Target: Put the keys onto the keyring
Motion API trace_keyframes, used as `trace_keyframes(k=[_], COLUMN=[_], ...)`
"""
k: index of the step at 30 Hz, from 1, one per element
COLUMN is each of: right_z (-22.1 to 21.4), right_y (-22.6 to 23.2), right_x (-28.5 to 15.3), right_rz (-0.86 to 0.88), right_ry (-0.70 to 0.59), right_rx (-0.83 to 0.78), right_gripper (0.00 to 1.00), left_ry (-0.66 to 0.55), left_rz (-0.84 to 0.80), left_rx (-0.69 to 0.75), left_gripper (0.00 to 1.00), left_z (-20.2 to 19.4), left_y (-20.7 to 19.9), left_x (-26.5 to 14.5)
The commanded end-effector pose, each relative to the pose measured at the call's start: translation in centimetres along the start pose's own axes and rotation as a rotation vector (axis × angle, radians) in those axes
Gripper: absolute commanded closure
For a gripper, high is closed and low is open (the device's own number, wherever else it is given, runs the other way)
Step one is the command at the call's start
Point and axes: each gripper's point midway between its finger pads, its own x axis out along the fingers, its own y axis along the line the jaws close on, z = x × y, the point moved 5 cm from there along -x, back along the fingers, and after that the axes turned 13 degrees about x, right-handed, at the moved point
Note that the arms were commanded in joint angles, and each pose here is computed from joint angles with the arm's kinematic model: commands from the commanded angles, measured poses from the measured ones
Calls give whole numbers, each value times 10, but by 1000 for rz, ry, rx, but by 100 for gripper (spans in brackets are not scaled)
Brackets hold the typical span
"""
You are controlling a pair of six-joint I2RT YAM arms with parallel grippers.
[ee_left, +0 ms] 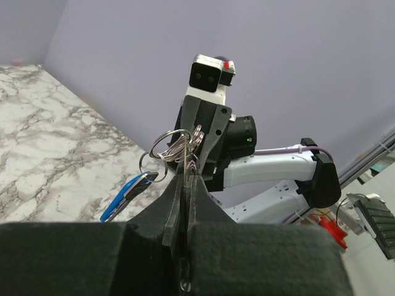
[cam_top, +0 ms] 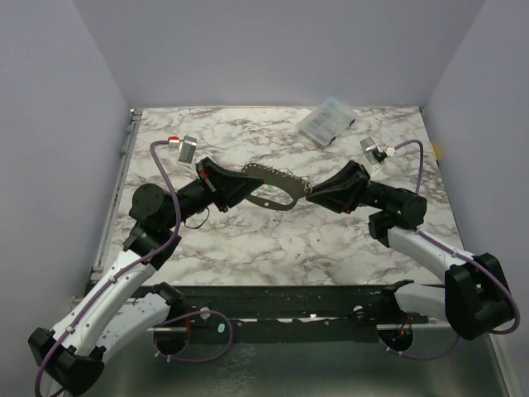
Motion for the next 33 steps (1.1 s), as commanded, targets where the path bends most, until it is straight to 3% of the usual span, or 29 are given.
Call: trace_keyframes(k=[1, 9, 19, 33], right_z=[8, 8, 4, -10], right_y=[29, 30, 16, 16], right_x=[0, 0, -7, -17], right_rz=[137, 121, -77, -219], right_ry=[-9, -30, -40, 92], right_rx=[-222, -226, -152, -72], right_gripper=[79, 99, 99, 99], left_ry=[-28, -25, 36, 160], left_rz=[-31, -29, 31, -55], left_rx=[20, 32, 142, 312], left_gripper=[100, 100, 96, 94], left_z=[4, 1, -11, -23], left_y=[-6, -4, 10, 11], left_x=[-3, -5, -8, -9])
